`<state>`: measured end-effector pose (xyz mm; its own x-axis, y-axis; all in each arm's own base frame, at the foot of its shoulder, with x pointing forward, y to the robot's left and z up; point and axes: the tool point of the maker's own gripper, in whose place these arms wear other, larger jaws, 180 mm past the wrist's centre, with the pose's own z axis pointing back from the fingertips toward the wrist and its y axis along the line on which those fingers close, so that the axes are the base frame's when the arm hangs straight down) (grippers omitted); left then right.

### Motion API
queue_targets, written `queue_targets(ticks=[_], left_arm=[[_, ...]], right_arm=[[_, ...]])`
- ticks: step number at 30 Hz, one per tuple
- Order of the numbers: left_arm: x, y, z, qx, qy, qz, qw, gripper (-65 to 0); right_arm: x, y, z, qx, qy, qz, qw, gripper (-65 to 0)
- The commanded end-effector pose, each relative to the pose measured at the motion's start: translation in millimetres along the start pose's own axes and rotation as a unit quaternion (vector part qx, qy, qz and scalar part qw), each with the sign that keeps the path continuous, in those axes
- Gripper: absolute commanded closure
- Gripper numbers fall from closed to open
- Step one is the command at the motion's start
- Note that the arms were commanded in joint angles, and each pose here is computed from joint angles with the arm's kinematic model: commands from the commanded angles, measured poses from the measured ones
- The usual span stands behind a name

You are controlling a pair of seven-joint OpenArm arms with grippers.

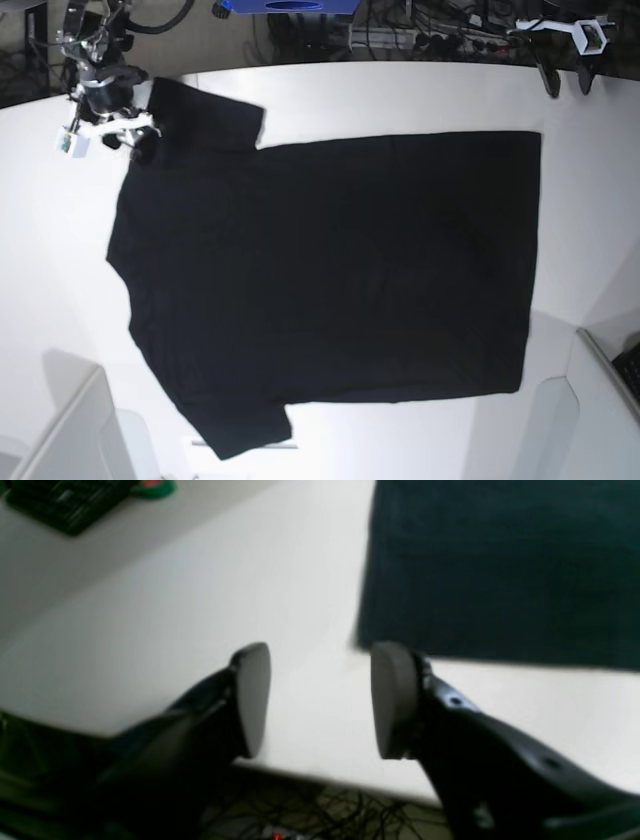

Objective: Fold the T-shirt properly
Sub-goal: 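Move both grippers down to the shoulder corners of the black T-shirt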

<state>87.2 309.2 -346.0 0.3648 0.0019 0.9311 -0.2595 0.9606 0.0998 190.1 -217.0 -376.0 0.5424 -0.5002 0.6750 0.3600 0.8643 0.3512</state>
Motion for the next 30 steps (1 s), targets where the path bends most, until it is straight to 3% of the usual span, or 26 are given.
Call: queue_targets(ticks=[1,3,6,8,11,22,30], left_arm=[[11,1,-2,-0.009,-0.006,0.011,1.000,-34.6],[13,-3,-12,-0.026,0.016,0.068,0.997,-34.7],[27,3,-23,-0.063,0.037,0.158,0.985,-34.6],[39,12,-28,-0.089,0.047,0.176,0.979,-34.6],[53,29,-31,-0.099,0.060,0.143,0.983,-34.6],[48,76,-32,-0.039,0.130,0.046,0.990,-34.7],[28,77,-36,-0.014,0.154,0.041,0.987,-34.7]], right_arm=[[12,3,2,0.011,-0.020,-0.001,0.9997,-44.6],[18,6,1,0.022,-0.024,-0.011,0.9994,-48.0],[14,-1,-5,0.023,-0.013,-0.023,0.9994,-48.2],[9,-6,-10,0.020,-0.005,-0.031,0.9993,-48.2],[-4,-17,-16,0.006,0.013,-0.042,0.9990,-48.2],[-28,-30,-23,-0.010,0.043,-0.057,0.9974,-48.2],[-54,-14,-20,0.009,0.078,-0.050,0.9956,-48.0]])
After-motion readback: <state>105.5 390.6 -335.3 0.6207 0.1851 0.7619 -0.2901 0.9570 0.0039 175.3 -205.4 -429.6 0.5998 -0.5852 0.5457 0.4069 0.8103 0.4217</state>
